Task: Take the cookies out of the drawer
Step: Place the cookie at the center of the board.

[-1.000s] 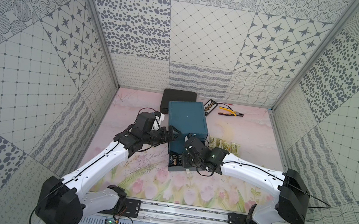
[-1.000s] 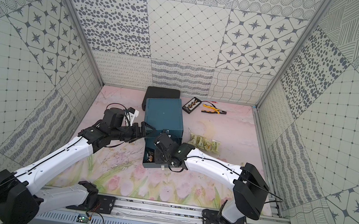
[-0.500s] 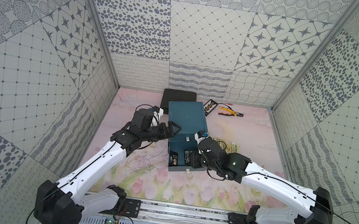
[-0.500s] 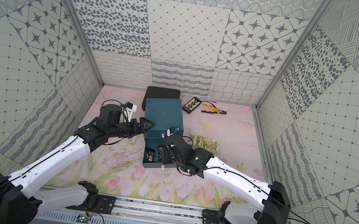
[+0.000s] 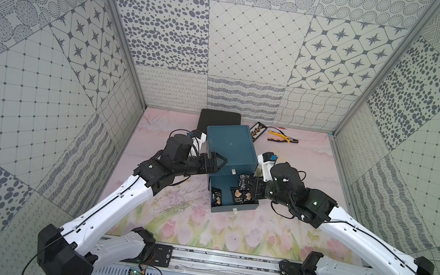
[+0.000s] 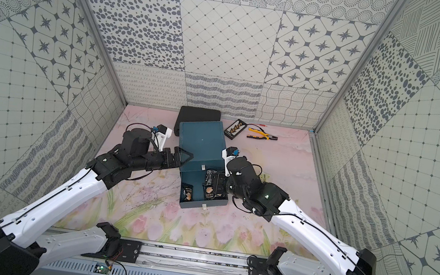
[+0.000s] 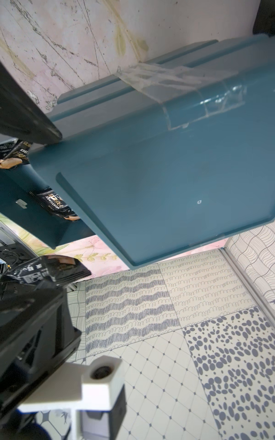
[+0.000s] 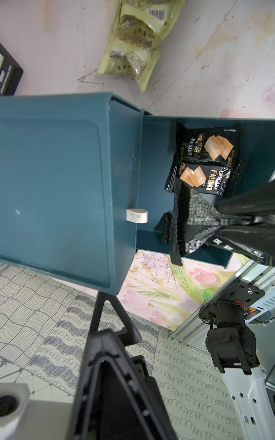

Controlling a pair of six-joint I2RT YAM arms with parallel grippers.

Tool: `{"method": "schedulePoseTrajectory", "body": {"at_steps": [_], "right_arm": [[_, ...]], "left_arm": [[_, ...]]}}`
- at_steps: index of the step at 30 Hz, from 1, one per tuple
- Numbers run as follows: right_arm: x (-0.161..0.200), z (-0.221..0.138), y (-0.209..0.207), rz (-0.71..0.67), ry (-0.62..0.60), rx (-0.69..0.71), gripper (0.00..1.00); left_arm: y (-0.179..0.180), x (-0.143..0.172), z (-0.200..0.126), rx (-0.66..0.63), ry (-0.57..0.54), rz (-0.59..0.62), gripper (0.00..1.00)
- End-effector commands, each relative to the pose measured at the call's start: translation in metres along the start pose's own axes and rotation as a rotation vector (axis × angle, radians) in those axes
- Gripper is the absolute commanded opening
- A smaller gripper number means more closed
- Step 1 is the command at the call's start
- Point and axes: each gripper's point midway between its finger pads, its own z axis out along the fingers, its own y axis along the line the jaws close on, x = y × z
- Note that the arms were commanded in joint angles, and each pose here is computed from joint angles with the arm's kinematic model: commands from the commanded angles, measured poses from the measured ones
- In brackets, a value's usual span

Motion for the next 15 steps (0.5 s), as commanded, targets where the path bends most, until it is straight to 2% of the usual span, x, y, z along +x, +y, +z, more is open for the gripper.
{"method": "schedulePoseTrajectory", "body": {"at_steps": [1,10,15], "right_arm": [[-0.009,-0.012,0.000,-0.007,-0.026,-0.065,0.06],[-0.017,-0.026,-0.044,0.030,-0.048,0.007,0.05],[-0.017,-0.030,-0.054,0.046,-0.058,0.011,0.05]], "left_arm": [[-0.028,0.004,-0.003,0.057,-0.020,0.115,0.99],[-0.053,0.022,0.007,0.116,-0.002,0.179,0.99],[-0.043,0.027,0.018,0.057,-0.004,0.157,0.99]]}}
